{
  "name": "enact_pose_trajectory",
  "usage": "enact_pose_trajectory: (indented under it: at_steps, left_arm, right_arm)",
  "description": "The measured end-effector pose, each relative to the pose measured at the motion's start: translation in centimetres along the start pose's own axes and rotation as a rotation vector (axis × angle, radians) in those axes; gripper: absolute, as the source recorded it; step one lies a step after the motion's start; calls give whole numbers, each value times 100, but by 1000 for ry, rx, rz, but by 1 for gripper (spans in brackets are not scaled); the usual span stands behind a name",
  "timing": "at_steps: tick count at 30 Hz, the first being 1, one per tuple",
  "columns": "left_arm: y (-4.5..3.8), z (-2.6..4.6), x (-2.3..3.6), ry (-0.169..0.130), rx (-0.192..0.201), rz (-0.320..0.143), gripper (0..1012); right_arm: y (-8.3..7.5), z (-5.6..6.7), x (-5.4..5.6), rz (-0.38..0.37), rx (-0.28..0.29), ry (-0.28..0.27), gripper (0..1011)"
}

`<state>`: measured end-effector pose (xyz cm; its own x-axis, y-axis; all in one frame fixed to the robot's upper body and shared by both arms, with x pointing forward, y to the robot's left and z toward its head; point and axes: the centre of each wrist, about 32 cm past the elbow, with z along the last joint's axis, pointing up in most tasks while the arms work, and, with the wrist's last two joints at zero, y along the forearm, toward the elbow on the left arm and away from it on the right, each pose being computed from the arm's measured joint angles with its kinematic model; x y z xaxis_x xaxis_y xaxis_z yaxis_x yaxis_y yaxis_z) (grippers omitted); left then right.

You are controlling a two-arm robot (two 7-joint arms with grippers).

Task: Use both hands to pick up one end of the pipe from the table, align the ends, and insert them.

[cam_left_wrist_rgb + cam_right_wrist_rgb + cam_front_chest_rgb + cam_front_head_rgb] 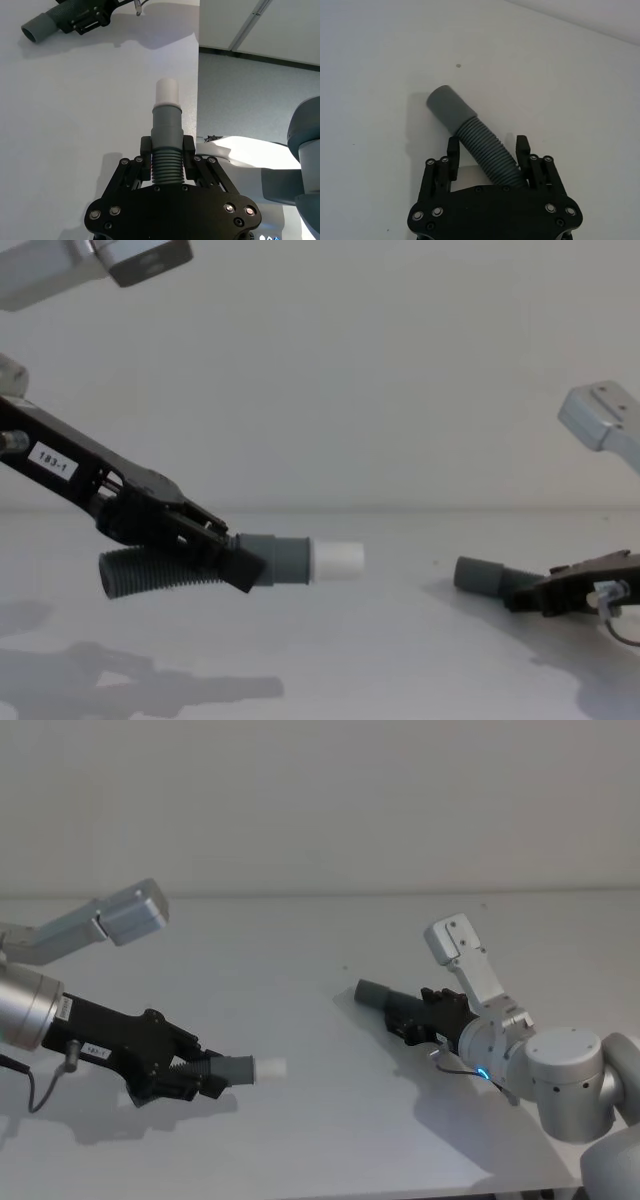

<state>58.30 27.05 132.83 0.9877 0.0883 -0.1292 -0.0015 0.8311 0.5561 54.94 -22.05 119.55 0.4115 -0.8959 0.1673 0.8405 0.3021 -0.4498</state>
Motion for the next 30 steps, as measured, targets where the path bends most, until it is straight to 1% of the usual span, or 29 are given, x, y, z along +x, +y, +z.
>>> enact_pose_trajectory:
  at_steps: [3,7,9,10,12,14,25,30]
  left_arm:
    - [0,0,0,0,0,0,327]
    - [0,0,0,0,0,0,327]
    - [0,0,0,0,0,0,327]
    - [0,0,0,0,0,0,327]
    - [0,0,0,0,0,0,327]
    - [0,0,0,0,0,0,327]
    - [0,0,0,0,0,0,327]
    - [0,0,0,0,0,0,327]
  right_arm:
    - [5,-3,10,-4,-4,-3,590]
    - [6,-8,23,-7,-7,-5,488]
    - [4,-12,37,-10,-7,-6,404]
    - [3,-13,43,-11,-7,-7,384]
    - [1,-15,50,-10,-6,-7,310]
    - [-3,-23,60,-8,-3,-7,281]
    - [-42,-61,78,-3,5,-6,268]
    - [-59,-82,81,-1,19,-7,267]
